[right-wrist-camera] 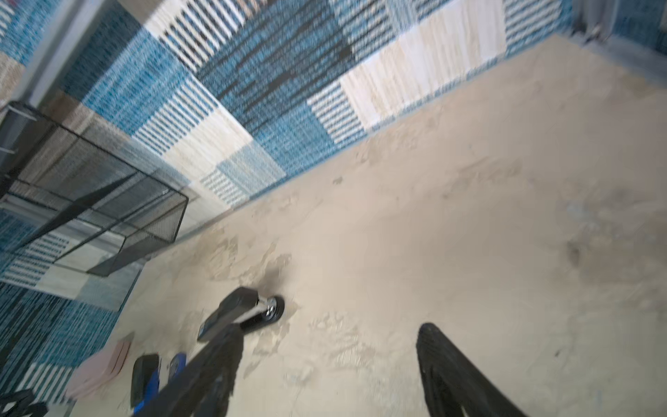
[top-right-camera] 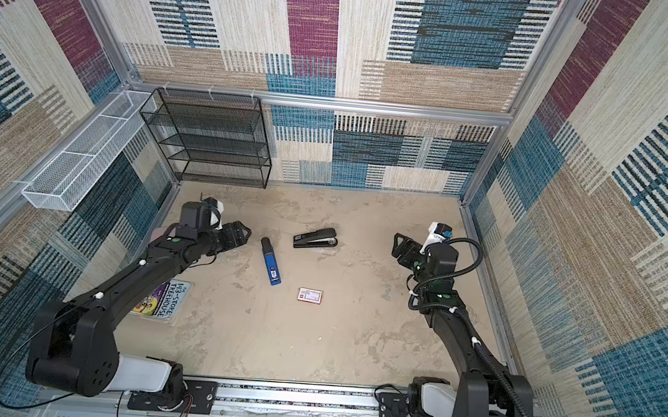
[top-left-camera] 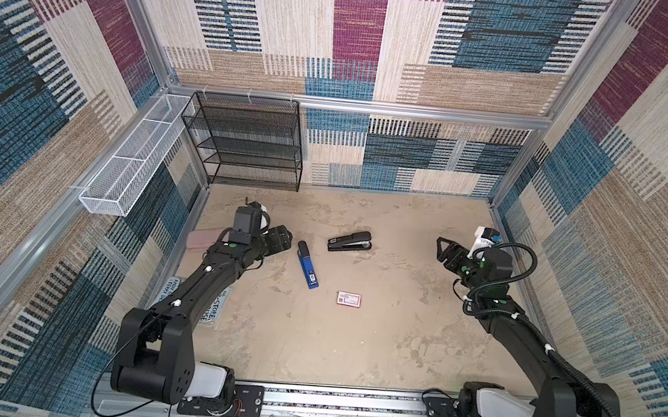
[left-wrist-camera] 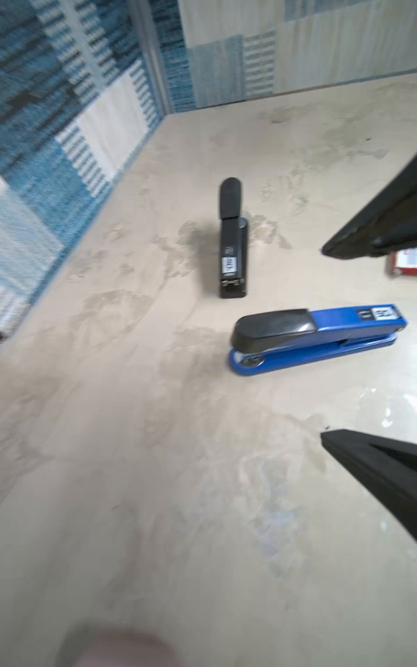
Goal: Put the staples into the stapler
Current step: 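Lower the left gripper onto the blue stapler while the right gripper approaches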
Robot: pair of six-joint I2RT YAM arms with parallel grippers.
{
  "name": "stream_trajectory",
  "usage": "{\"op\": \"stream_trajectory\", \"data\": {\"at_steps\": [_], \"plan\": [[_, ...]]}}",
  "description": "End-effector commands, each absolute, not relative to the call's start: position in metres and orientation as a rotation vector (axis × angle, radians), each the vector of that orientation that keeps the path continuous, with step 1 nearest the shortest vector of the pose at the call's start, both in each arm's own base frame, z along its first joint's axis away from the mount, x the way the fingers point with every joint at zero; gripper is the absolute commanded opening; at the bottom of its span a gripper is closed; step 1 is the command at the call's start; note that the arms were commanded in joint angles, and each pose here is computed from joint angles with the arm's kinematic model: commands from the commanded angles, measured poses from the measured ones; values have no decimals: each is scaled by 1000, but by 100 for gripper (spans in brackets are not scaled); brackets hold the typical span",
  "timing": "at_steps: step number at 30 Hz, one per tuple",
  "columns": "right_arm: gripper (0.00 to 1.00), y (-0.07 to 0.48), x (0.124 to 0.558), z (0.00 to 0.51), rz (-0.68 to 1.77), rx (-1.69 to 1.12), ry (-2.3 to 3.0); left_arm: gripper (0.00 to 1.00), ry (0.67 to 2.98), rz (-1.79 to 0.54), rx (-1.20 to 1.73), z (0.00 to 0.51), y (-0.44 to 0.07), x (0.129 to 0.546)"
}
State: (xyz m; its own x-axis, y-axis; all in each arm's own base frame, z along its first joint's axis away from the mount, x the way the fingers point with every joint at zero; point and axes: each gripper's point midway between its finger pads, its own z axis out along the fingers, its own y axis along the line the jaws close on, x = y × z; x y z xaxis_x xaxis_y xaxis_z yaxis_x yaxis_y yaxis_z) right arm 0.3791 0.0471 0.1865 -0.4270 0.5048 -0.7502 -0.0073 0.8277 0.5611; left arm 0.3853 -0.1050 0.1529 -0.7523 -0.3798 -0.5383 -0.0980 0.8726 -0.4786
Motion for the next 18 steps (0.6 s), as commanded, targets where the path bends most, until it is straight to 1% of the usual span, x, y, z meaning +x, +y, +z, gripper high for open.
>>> {"op": "stream_trajectory", "data": {"at_steps": [1, 5, 10, 15, 18], "plan": [[78, 73, 366, 165, 712, 357, 2058, 78, 2563, -452, -431, 123, -113, 362], [78, 98, 356, 146, 747, 326, 2127, 80, 2604, -341, -408, 115, -128, 370], [77, 118, 347, 129, 787, 305, 2174, 80, 2656, -227, -402, 102, -134, 391], [76, 126, 343, 119, 797, 298, 2203, 72, 2709, -152, -401, 81, -140, 412], [75, 130, 341, 116, 798, 288, 2214, 65, 2738, -161, -390, 72, -147, 422]]}}
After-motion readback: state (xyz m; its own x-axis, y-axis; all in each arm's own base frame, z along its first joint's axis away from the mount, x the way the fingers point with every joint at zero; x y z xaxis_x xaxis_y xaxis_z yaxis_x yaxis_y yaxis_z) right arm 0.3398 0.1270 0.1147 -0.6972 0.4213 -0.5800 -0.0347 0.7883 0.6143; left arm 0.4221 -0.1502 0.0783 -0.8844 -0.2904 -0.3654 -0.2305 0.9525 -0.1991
